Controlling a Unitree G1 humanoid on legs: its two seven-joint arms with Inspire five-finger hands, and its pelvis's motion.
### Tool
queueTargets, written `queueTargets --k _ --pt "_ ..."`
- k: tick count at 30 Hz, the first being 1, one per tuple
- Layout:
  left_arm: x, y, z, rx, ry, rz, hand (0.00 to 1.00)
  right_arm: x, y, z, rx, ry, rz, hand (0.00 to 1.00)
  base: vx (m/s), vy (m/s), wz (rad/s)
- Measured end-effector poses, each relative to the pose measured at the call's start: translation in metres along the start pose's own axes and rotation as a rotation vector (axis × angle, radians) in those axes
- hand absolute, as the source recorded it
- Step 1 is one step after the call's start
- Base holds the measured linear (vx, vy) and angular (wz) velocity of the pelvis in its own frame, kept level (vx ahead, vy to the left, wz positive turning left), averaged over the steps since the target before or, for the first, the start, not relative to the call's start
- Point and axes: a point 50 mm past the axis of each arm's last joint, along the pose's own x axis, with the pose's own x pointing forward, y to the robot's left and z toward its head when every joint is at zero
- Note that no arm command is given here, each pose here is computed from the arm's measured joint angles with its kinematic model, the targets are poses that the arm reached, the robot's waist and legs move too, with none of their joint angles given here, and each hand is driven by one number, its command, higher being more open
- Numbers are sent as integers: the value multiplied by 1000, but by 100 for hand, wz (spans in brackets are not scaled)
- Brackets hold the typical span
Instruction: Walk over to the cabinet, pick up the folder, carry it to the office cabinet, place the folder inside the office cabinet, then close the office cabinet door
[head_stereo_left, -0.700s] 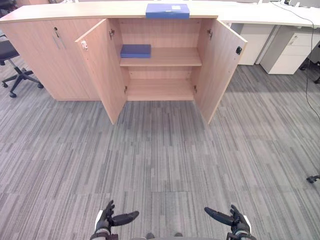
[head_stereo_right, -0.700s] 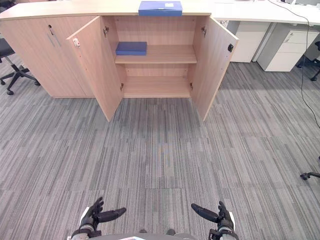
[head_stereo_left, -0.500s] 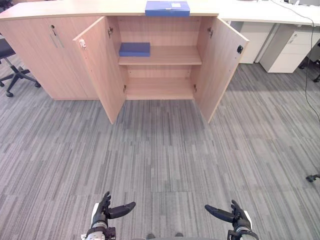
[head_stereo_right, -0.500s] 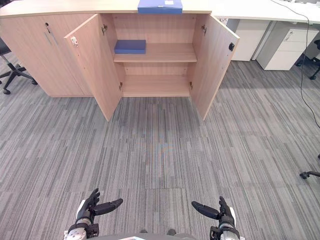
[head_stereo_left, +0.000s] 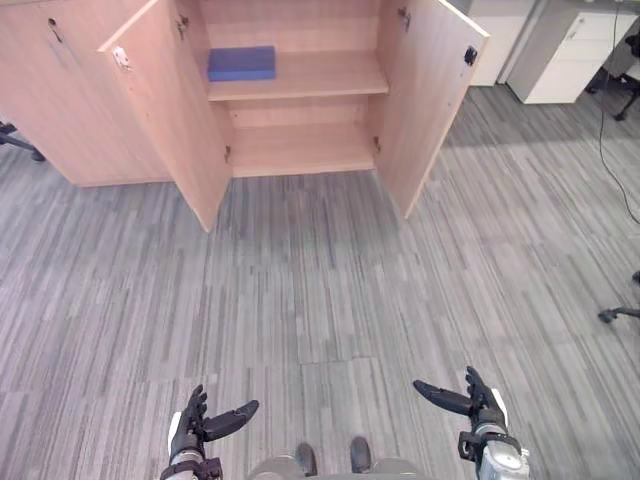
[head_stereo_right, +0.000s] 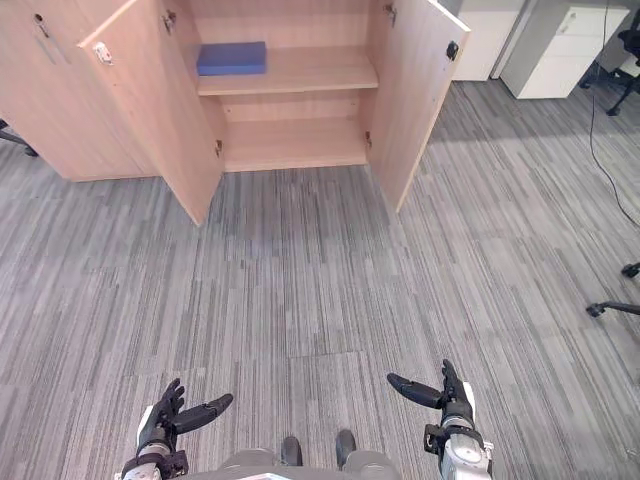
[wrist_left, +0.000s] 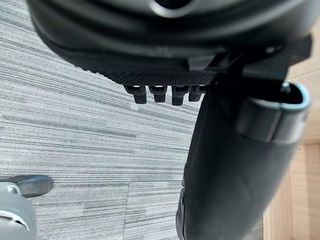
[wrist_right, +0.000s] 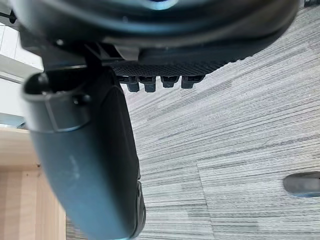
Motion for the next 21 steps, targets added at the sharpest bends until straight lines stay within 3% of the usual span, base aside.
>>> queueTargets --k 6,11,21 --pt "4 -3 12 14 -40 -6 100 0 11 11 -12 -48 41 100 258 50 3" --pt "22 -23 48 21 -148 -64 100 0 6 14 -32 -61 34 100 517 -64 80" --pt "20 -35 38 -2 -112 -90 100 4 29 28 -1 -115 72 100 661 -180 7"
